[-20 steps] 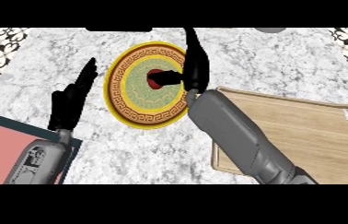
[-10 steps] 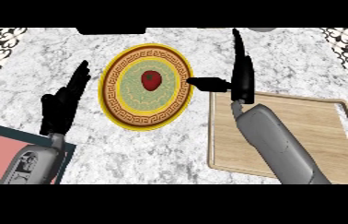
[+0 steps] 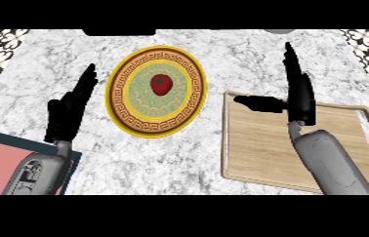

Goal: Pick the tomato from the tray and place it in the plate

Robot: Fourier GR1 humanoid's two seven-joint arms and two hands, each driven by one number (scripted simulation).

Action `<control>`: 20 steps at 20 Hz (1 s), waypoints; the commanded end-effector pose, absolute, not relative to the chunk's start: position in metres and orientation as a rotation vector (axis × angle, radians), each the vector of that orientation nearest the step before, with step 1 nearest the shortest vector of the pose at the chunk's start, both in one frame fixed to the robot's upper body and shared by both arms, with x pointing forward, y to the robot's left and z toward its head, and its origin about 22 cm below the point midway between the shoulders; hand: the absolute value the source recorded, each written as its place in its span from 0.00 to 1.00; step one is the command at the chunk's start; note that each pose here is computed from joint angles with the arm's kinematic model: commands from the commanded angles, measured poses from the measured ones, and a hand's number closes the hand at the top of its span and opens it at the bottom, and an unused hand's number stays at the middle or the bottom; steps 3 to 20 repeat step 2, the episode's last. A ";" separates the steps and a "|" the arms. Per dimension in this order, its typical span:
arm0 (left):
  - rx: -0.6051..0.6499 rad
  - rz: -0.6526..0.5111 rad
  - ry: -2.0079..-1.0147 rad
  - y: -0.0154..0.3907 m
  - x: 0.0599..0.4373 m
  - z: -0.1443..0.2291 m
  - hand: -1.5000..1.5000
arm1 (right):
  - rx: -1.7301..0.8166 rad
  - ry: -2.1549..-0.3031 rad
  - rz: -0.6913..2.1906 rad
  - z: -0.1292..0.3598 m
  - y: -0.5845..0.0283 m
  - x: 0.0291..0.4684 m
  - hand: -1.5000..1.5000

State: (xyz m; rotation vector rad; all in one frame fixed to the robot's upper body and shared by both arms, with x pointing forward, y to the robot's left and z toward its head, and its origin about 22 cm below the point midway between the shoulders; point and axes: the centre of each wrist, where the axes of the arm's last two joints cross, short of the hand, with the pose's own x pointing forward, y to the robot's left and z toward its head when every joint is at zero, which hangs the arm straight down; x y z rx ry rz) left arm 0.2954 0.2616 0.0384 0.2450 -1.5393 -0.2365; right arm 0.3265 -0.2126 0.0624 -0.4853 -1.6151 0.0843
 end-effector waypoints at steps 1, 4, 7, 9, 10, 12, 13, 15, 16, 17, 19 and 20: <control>0.205 -0.222 -1.558 0.264 0.292 0.044 0.50 | -0.475 -1.609 0.070 0.043 -0.248 0.325 0.00; 0.220 -0.214 -1.546 0.252 0.307 0.030 0.50 | -0.486 -1.631 0.074 0.036 -0.238 0.311 0.00; 0.220 -0.214 -1.546 0.252 0.307 0.030 0.50 | -0.486 -1.631 0.074 0.036 -0.238 0.311 0.00; 0.220 -0.214 -1.546 0.252 0.307 0.030 0.50 | -0.486 -1.631 0.074 0.036 -0.238 0.311 0.00; 0.220 -0.214 -1.546 0.252 0.307 0.030 0.50 | -0.486 -1.631 0.074 0.036 -0.238 0.311 0.00; 0.220 -0.214 -1.546 0.252 0.307 0.030 0.50 | -0.486 -1.631 0.074 0.036 -0.238 0.311 0.00; 0.220 -0.214 -1.546 0.252 0.307 0.030 0.50 | -0.486 -1.631 0.074 0.036 -0.238 0.311 0.00; 0.220 -0.214 -1.546 0.252 0.307 0.030 0.50 | -0.486 -1.631 0.074 0.036 -0.238 0.311 0.00; 0.220 -0.214 -1.546 0.252 0.307 0.030 0.50 | -0.486 -1.631 0.074 0.036 -0.238 0.311 0.00; 0.220 -0.214 -1.546 0.252 0.307 0.030 0.50 | -0.486 -1.631 0.074 0.036 -0.238 0.311 0.00; 0.220 -0.214 -1.546 0.252 0.307 0.030 0.50 | -0.486 -1.631 0.074 0.036 -0.238 0.311 0.00; 0.220 -0.214 -1.546 0.252 0.307 0.030 0.50 | -0.486 -1.631 0.074 0.036 -0.238 0.311 0.00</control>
